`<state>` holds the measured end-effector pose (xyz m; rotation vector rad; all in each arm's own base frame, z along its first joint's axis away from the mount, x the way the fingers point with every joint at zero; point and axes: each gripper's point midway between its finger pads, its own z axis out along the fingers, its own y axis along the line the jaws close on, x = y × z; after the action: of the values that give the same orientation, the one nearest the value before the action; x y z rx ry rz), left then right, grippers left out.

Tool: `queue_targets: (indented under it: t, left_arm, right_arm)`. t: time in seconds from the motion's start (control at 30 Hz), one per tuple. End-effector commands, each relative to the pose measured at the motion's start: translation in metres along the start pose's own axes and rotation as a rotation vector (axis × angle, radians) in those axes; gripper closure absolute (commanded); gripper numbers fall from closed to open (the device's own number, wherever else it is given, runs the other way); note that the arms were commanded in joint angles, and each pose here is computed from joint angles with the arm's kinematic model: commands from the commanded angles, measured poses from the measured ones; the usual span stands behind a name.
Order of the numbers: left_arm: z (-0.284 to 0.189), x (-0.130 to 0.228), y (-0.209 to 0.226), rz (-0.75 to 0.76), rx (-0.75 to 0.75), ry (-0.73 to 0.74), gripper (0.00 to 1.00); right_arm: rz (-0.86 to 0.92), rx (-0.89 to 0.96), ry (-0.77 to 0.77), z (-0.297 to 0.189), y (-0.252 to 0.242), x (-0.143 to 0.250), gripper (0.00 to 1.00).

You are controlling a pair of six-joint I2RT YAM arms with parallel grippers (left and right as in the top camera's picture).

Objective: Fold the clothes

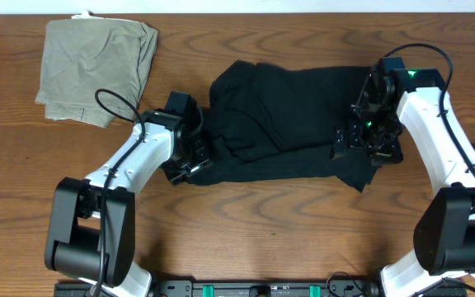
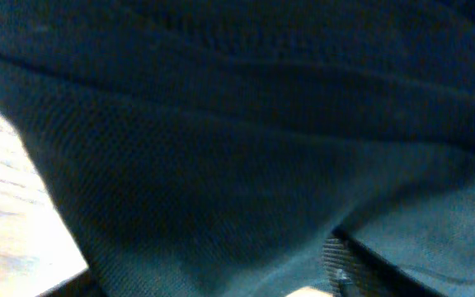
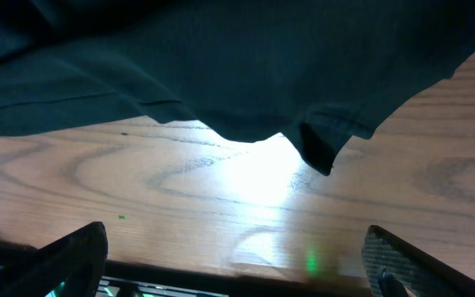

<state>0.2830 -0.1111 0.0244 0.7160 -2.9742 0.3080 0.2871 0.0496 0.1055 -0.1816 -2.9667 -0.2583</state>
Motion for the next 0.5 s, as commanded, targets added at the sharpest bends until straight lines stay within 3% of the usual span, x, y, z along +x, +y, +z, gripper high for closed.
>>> queue_targets:
  t: [0.0,0.03,0.13,0.47]
  left_arm:
    - [0.005,0.004,0.004,-0.011,-0.006,0.025,0.67]
    - [0.005,0.005,0.005,-0.012,-0.008,0.030,0.76]
    - [0.004,0.013,0.011,-0.021,-0.032,0.060,0.90]
    - [-0.023,0.042,0.030,0.041,-0.104,0.145,0.92]
  right_arm:
    - [0.000,-0.010,-0.011,-0.003,0.004,0.002,0.04]
    - [0.000,-0.010,-0.011,-0.003,0.004,0.002,0.04]
    - [0.000,-0.011,-0.013,-0.003,0.004,0.001,0.04]
    - [0.006,-0.012,-0.018,-0.003,0.005,0.000,0.04]
